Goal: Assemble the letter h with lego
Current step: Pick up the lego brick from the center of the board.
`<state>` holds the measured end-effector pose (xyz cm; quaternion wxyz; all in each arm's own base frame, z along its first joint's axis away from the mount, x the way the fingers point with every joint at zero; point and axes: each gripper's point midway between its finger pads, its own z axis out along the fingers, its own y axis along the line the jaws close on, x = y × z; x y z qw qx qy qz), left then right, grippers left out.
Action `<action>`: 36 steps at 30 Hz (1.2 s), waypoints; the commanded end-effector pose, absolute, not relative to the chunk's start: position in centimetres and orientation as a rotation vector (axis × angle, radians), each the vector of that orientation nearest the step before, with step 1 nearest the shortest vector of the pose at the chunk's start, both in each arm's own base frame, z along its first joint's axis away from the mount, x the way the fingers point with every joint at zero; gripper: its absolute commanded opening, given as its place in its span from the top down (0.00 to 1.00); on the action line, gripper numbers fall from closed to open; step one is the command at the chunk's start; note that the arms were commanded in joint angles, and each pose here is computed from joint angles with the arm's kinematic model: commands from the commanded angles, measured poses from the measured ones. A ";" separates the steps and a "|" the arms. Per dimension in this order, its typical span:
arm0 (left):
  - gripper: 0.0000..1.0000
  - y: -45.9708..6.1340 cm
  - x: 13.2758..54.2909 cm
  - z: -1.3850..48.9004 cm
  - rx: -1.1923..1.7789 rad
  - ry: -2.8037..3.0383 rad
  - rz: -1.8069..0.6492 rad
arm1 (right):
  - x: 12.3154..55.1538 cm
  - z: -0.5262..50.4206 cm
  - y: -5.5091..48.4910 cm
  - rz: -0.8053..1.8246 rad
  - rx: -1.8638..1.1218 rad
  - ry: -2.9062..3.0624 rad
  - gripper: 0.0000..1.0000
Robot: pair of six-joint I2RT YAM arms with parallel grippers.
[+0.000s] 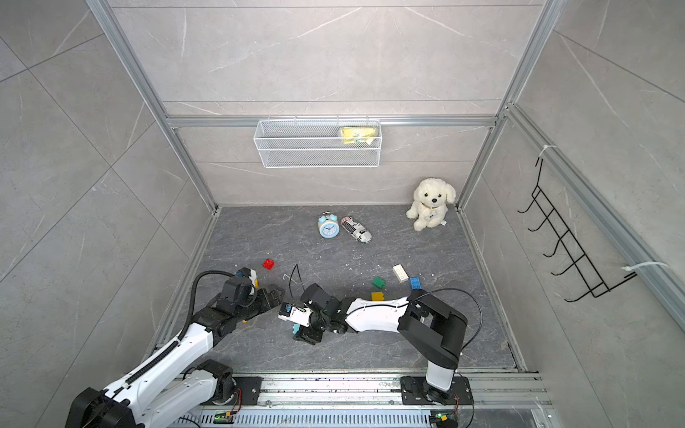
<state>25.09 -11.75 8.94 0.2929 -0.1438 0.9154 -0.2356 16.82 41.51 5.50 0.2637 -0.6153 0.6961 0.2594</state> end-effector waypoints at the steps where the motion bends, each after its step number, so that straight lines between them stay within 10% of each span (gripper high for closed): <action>1: 0.03 -12.1 25.5 9.8 -0.372 2.404 -0.677 | 17.4 4.1 41.6 0.617 -1.699 1.889 0.35; 13: 0.05 -10.8 25.5 9.0 -0.463 2.417 -0.664 | 18.1 2.7 41.6 0.569 -1.699 1.915 0.39; 22: 0.07 -10.1 25.4 8.7 -0.525 2.424 -0.666 | 17.6 2.4 41.4 0.531 -1.753 1.871 0.66; 36: 0.09 -9.4 25.1 7.8 -0.603 2.432 -0.694 | 18.1 2.0 41.4 0.368 -1.737 1.796 0.62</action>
